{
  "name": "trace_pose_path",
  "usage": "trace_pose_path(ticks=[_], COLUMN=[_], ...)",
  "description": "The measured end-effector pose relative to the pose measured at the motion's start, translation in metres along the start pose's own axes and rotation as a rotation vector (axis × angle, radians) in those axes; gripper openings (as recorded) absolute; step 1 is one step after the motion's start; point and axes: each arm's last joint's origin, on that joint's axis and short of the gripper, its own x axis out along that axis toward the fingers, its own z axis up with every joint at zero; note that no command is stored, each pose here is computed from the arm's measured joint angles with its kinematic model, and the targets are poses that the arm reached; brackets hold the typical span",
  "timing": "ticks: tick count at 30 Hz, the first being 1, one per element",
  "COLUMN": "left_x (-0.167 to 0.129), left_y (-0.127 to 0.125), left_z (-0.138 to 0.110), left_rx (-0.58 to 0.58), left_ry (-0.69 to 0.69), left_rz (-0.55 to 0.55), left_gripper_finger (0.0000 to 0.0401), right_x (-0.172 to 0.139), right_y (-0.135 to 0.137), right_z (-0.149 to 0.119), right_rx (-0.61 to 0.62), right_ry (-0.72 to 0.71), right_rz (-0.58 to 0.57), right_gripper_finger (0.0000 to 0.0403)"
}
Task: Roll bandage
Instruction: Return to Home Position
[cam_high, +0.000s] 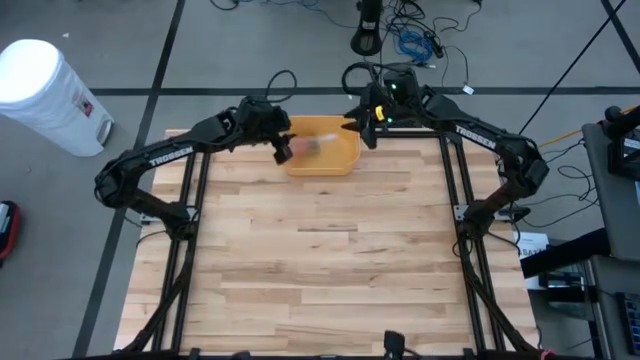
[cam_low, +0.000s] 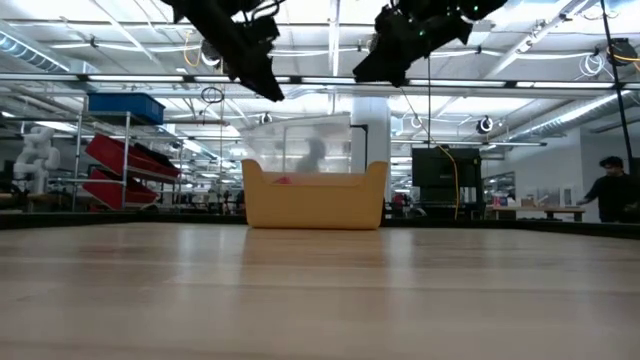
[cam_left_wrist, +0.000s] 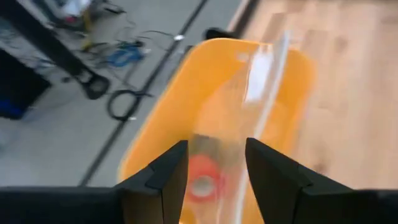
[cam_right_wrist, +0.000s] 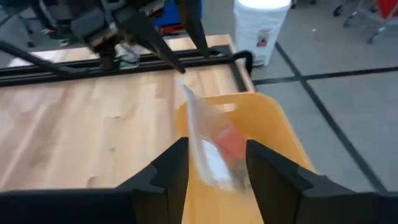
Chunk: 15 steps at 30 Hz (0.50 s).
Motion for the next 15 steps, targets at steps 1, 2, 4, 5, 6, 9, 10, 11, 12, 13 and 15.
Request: trace_pose_path(ticks=[1, 2, 4, 5, 6, 9, 10, 11, 12, 13, 15], left_x=[-0.005, -0.009, -0.017, -0.021, -0.025, -0.037, -0.041, -0.045, -0.047, -0.05, -0.055], left_y=[-0.003, -0.007, -0.013, -0.017, -0.021, -0.03, -0.033, -0.035, -0.038, -0.042, -0.048], left_z=[0.001, 0.001, 0.002, 0.003, 0.004, 0.007, 0.009, 0.01, 0.011, 0.012, 0.013], left_rx=[-0.013, -0.024, -0.047, -0.05, -0.056, -0.043, -0.045, -0.052, -0.052, -0.057, -0.058], left_ry=[-0.004, -0.007, -0.013, -0.015, -0.021, -0.045, -0.062, -0.069, -0.076, -0.084, -0.094], left_rz=[-0.026, -0.05, -0.093, -0.11, -0.123, -0.154, -0.163, -0.17, -0.18, -0.191, -0.211], left_gripper_finger=[0.0167, 0.0167, 0.0167, 0.0167, 0.0167, 0.0167, 0.0167, 0.0167, 0.0167, 0.0167, 0.0167], right_x=[-0.002, -0.005, -0.01, -0.012, -0.015, -0.022, -0.025, -0.027, -0.029, -0.031, -0.034], right_y=[0.005, 0.01, 0.02, 0.026, 0.031, 0.047, 0.051, 0.057, 0.062, 0.067, 0.077], right_z=[0.001, 0.002, 0.005, 0.006, 0.008, 0.011, 0.013, 0.014, 0.015, 0.015, 0.017], right_rx=[0.005, 0.01, 0.019, 0.018, 0.015, 0.005, 0.0, -0.006, -0.012, -0.017, -0.022], right_ry=[0.009, 0.016, 0.027, 0.035, 0.038, 0.054, 0.058, 0.066, 0.072, 0.077, 0.086], right_rz=[0.011, 0.023, 0.04, 0.051, 0.061, 0.071, 0.061, 0.058, 0.057, 0.059, 0.077], right_gripper_finger=[0.0143, 0.014, 0.0133, 0.013, 0.0127, 0.0118, 0.0115, 0.0113, 0.011, 0.0108, 0.0104])
